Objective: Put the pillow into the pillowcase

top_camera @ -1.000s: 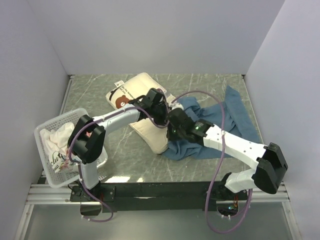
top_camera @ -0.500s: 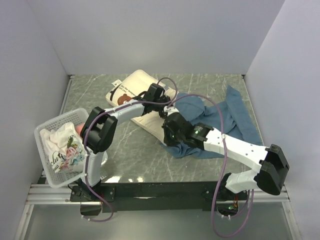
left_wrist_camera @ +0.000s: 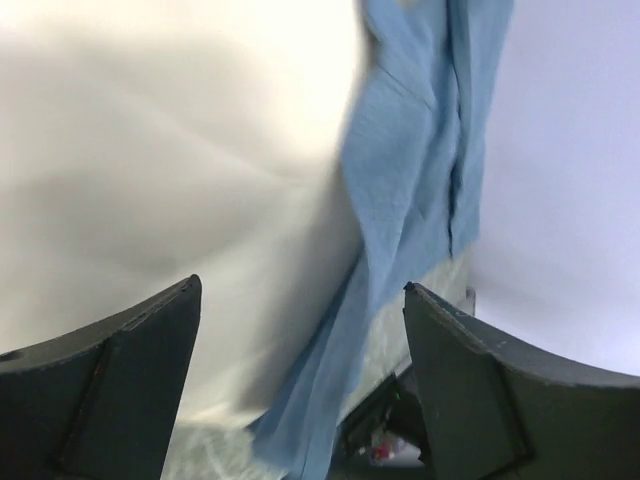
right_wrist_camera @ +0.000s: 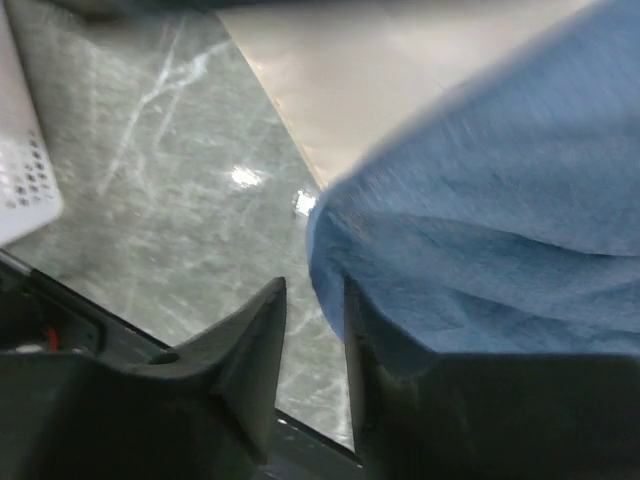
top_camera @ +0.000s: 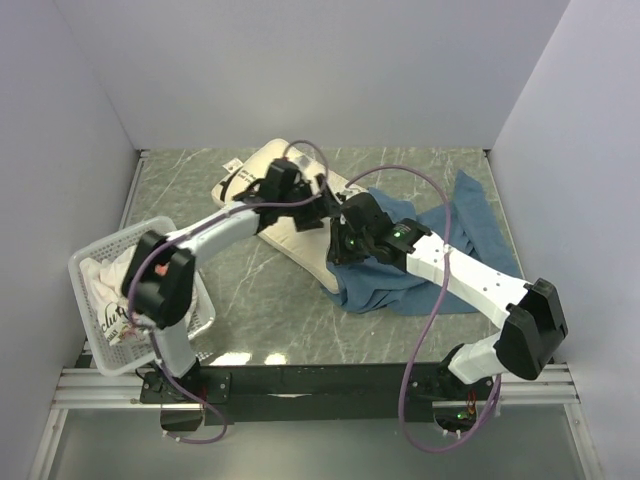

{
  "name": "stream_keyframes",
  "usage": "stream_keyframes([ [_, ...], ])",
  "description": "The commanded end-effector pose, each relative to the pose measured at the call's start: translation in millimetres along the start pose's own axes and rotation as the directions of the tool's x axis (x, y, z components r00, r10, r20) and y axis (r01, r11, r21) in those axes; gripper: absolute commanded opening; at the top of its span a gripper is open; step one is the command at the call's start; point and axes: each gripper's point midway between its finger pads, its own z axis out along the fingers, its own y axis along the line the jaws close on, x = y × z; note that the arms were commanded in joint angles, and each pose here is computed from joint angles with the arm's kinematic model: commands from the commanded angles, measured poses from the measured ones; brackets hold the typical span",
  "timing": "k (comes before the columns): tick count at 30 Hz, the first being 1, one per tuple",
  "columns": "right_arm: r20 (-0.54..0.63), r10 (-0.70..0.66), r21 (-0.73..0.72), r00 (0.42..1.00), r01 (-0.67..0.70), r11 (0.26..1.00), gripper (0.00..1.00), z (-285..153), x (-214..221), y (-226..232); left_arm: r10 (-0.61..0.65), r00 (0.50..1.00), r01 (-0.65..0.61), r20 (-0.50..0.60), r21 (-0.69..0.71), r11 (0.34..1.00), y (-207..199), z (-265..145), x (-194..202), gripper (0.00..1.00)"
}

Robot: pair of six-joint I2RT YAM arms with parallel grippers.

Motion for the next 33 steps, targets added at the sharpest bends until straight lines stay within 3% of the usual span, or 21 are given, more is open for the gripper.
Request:
stream_keyframes([
  [1,0.051,-0.008,0.046,0.999,0.005,0.999,0.43,-10,-16,-4,0.01,0.974,0.017,0.227,-0.116,0.993,24,-62,-45,0.87],
  [3,0.074,-0.007,0.089,0.997,0.001,0.996,0.54,-16,-14,-11,-0.004,0.945,0.087,0.326,-0.241,0.967,59,-79,-50,0.92],
  [6,0.09,-0.016,0.124,0.996,0.005,0.992,0.61,-23,-1,-14,-0.038,0.909,0.158,0.416,-0.258,0.953,79,-101,-52,0.96],
  [9,0.088,-0.037,0.111,0.995,0.027,0.993,0.59,-25,23,-2,-0.07,0.923,0.173,0.379,-0.247,0.953,98,-92,-40,0.98],
  [13,0.061,-0.051,0.097,0.997,0.045,0.994,0.58,-21,56,8,-0.027,0.948,0.086,0.318,-0.174,0.981,93,-69,-35,0.96],
  [19,0.009,-0.05,0.196,0.999,0.047,0.979,0.56,0,86,-15,-0.015,0.963,0.06,0.27,-0.16,0.985,116,-40,-21,0.91],
  [22,0.019,-0.044,0.18,0.999,0.04,0.983,0.56,8,88,-14,0.004,0.962,0.043,0.273,-0.163,0.986,126,-31,-19,0.81],
  [23,0.004,-0.056,0.187,0.998,0.054,0.981,0.56,14,91,-15,0.004,0.963,0.041,0.268,-0.16,0.986,128,-29,-17,0.66],
  [25,0.003,-0.065,0.215,0.998,0.063,0.975,0.55,19,86,-16,0.023,0.963,0.021,0.27,-0.158,0.987,131,-24,-19,0.46],
  [26,-0.012,-0.072,0.245,0.997,0.072,0.967,0.54,26,89,-20,0.023,0.964,0.019,0.267,-0.153,0.988,130,-24,-18,0.23],
  [29,-0.017,-0.077,0.292,0.997,0.079,0.953,0.41,32,85,-27,0.034,0.963,0.006,0.266,-0.149,0.989,129,-25,-17,0.01],
  [33,-0.01,-0.083,0.375,0.996,0.081,0.924,0.29,28,83,-42,0.039,0.954,-0.004,0.297,-0.118,0.993,120,-37,-17,0.01],
])
